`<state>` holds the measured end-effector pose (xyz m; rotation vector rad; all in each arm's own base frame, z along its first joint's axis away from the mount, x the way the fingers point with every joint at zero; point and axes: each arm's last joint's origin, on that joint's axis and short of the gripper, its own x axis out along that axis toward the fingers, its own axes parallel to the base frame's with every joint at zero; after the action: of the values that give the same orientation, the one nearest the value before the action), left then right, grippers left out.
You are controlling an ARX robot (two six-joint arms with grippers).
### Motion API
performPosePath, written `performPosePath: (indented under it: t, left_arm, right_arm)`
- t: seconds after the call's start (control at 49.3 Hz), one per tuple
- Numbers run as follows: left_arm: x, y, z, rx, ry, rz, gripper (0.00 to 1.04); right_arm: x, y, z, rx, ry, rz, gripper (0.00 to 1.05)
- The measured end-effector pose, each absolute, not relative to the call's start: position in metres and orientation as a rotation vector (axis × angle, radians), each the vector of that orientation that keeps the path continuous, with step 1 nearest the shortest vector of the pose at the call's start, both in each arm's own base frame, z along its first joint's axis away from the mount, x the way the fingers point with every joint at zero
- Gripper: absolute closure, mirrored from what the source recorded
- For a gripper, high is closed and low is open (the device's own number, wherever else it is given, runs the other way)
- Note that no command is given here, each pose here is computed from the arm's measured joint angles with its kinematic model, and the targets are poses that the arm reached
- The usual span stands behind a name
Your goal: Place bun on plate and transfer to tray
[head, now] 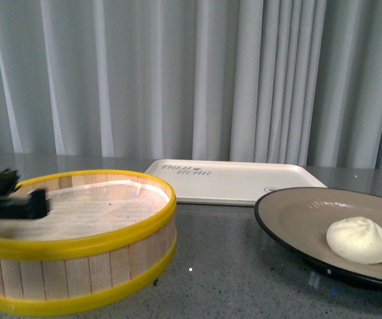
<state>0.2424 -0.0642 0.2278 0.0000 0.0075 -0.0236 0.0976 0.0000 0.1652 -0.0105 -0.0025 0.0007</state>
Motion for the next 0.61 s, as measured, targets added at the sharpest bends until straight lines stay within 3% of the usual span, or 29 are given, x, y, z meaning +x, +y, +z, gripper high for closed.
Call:
performPosePath:
  t: [0.609]
  left_arm:
    - [0.169, -0.015, 0.185, -0.002, 0.007, -0.006, 1.01]
  right_arm:
    - [0.098, 0.000, 0.165, -0.010, -0.002, 0.001, 0.08]
